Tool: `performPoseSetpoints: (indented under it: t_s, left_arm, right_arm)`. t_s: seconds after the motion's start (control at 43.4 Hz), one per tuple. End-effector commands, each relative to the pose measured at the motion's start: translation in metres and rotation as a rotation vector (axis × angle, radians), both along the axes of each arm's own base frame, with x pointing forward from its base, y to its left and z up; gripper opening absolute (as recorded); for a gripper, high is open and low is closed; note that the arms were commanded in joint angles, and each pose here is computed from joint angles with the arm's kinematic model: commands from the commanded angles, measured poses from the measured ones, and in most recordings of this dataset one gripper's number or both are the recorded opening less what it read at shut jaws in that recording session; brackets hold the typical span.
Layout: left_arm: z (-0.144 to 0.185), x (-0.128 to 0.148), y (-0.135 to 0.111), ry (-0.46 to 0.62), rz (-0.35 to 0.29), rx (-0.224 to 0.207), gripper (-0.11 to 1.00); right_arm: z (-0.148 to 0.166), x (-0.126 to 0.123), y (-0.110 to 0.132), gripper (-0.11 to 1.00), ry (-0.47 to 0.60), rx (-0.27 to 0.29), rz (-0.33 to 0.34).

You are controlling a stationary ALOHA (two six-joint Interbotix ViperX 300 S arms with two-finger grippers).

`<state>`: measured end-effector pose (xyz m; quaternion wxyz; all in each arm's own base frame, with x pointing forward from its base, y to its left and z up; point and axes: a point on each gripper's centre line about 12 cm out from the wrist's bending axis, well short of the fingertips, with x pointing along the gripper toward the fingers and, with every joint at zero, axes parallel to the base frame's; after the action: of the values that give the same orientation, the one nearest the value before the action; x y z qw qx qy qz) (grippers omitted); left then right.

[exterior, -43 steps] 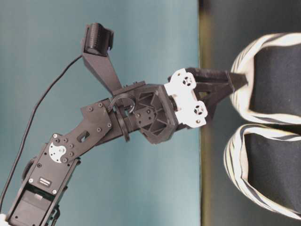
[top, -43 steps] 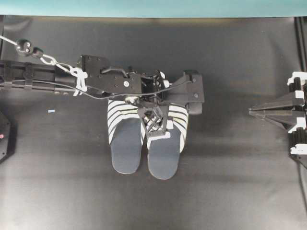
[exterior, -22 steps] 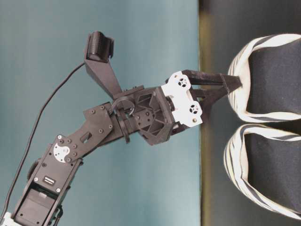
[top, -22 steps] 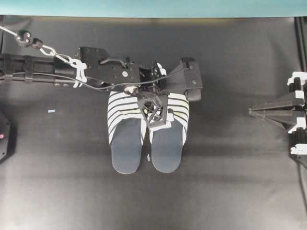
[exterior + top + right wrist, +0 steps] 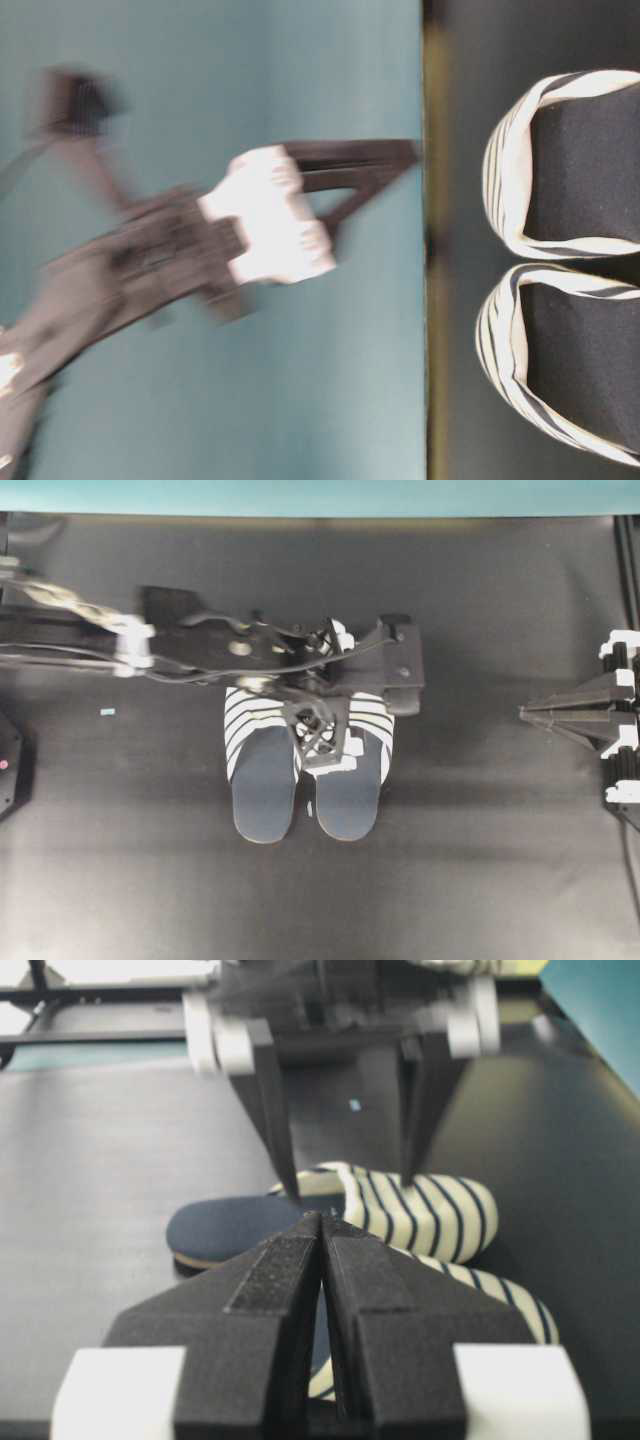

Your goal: Arrange the slippers with the left arm.

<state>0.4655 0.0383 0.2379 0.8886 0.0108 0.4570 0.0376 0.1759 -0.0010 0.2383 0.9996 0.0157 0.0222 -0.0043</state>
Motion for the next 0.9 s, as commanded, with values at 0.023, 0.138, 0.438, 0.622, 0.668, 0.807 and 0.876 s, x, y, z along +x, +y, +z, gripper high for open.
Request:
performPoseSetpoints:
  t_s: [0.023,0.138,0.438,0.622,0.668,0.807,0.876]
  left_arm:
    - [0.035,-0.020,-0.003,-0.079,-0.005,0.009,0.80]
    - [0.038,-0.038,-0.007,-0.104,-0.010,0.008,0.80]
    - [0.043,-0.064,-0.010,-0.290,-0.025,0.019,0.80]
    - [0.039,-0.078,-0.011,-0.292,-0.022,0.014,0.80]
    - [0.037,-0.083,-0.011,-0.291,-0.018,0.010,0.80]
    - [0.035,-0.096,-0.015,-0.308,-0.025,0.009,0.80]
    - [0.035,-0.101,-0.016,-0.330,-0.030,0.010,0.80]
  right_arm:
    - [0.003,0.001,-0.001,0.00,-0.011,0.003,-0.004]
    - [0.003,0.001,0.000,0.00,-0.011,0.003,-0.003]
    - [0.003,0.001,-0.001,0.00,-0.011,0.004,-0.005]
    - [0.003,0.001,-0.001,0.00,-0.011,0.003,-0.004]
    - [0.003,0.001,-0.001,0.00,-0.011,0.003,-0.004]
    - [0.003,0.001,-0.001,0.00,-0.009,0.001,-0.004]
    - [0.002,0.001,-0.001,0.00,-0.006,0.000,-0.004]
